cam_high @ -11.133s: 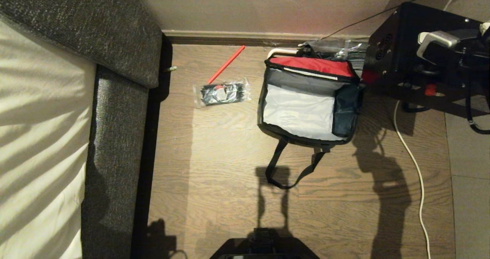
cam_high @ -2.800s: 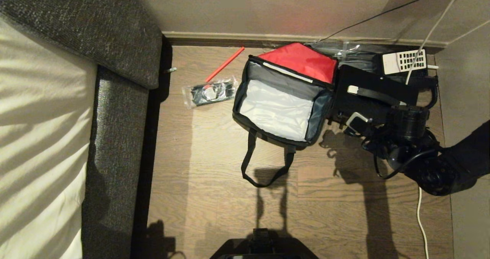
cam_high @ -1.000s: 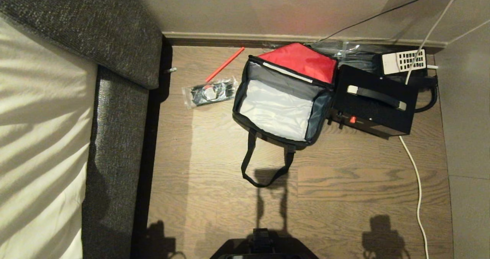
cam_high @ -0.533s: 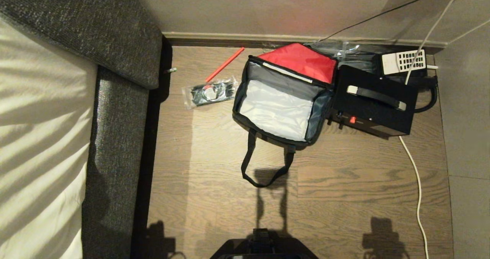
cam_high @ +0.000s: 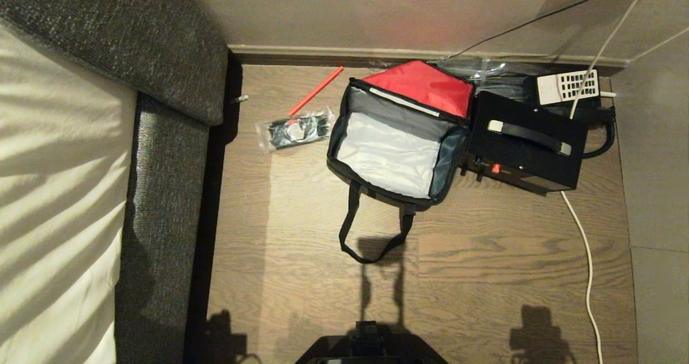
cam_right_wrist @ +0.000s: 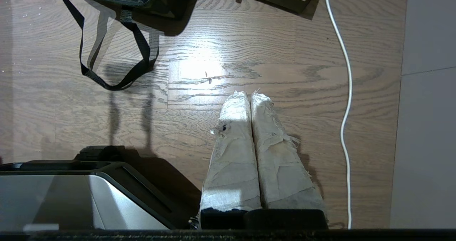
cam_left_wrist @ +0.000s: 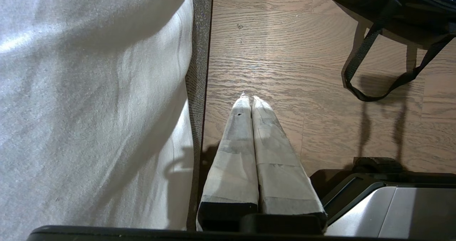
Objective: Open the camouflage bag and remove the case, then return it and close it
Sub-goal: Grip the handle again
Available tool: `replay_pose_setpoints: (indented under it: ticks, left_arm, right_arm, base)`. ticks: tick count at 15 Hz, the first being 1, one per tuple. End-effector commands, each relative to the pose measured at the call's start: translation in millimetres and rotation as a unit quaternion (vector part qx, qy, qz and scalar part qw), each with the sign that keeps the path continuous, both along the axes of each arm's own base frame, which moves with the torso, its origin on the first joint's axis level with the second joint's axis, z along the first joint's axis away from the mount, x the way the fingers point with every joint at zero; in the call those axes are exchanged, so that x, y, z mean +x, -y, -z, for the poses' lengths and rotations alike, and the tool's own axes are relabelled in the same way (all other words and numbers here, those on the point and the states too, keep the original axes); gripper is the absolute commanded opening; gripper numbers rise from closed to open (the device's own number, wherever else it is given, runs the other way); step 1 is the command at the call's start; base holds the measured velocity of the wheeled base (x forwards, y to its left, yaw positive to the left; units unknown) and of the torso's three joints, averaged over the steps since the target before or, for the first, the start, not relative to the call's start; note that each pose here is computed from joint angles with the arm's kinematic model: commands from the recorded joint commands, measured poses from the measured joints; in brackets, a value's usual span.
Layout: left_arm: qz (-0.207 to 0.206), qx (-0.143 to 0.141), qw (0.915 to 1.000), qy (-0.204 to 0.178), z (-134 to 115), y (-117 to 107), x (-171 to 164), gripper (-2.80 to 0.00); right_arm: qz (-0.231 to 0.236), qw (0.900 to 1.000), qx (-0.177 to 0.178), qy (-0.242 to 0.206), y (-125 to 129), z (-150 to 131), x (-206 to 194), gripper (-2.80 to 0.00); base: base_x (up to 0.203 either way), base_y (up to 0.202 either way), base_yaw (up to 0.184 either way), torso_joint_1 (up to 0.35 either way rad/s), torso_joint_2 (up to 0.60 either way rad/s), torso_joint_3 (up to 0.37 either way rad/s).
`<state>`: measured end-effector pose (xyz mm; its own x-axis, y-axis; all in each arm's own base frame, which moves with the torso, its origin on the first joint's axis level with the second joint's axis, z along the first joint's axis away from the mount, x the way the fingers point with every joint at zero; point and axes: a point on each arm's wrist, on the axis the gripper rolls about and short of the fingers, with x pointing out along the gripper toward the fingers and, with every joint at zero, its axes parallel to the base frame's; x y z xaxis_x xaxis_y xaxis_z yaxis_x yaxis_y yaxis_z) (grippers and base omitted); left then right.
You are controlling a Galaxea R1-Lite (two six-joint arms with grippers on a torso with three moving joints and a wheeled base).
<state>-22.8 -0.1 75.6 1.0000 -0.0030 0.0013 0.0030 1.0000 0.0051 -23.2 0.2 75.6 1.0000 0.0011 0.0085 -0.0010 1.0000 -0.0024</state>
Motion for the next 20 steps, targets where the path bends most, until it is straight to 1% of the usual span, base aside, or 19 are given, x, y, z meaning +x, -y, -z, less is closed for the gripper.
replay_pose_setpoints:
  ticks: [1, 12, 15, 16, 17, 18, 20]
  left_arm:
    - [0.0, 0.001, 1.0, -0.001, 0.4, 0.0, 0.1, -2.8]
    - [0.0, 0.001, 1.0, -0.001, 0.4, 0.0, 0.1, -2.8]
    - [0.0, 0.001, 1.0, -0.001, 0.4, 0.0, 0.1, -2.8]
    - [0.0, 0.001, 1.0, -0.001, 0.4, 0.0, 0.1, -2.8]
    - [0.0, 0.001, 1.0, -0.001, 0.4, 0.0, 0.1, -2.8]
    - [0.0, 0.001, 1.0, -0.001, 0.4, 0.0, 0.1, -2.8]
    - [0.0, 0.001, 1.0, -0.001, 0.4, 0.0, 0.1, -2.8]
  right_arm:
    - [0.0, 1.0, 0.0, -0.003, 0.0, -0.2, 0.4, -2.8]
    - [0.0, 1.0, -0.002, -0.002, 0.0, -0.3, 0.4, -2.8]
    - [-0.001, 1.0, -0.011, -0.011, -0.1, 0.6, 0.0, -2.8]
    - [-0.002, 1.0, -0.013, -0.012, -0.1, -3.0, -1.7, -2.8]
    - [-0.005, 1.0, -0.012, -0.007, -0.2, -12.5, -5.9, -2.8]
    - [-0.012, 1.0, -0.01, -0.004, -0.6, -29.2, -15.4, -2.8]
    - [-0.053, 0.999, -0.006, -0.002, -2.6, -65.2, -45.8, -2.8]
  base:
    - [0.0, 0.0, 0.0, 0.0, 0.0, 0.0]
    - [0.0, 0.0, 0.0, 0.0, 0.0, 0.0]
    - [0.0, 0.0, 0.0, 0.0, 0.0, 0.0]
    - [0.0, 0.0, 0.0, 0.0, 0.0, 0.0]
    - [0.0, 0.0, 0.0, 0.0, 0.0, 0.0]
    - [0.0, 0.0, 0.0, 0.0, 0.0, 0.0]
    - [0.0, 0.0, 0.0, 0.0, 0.0, 0.0]
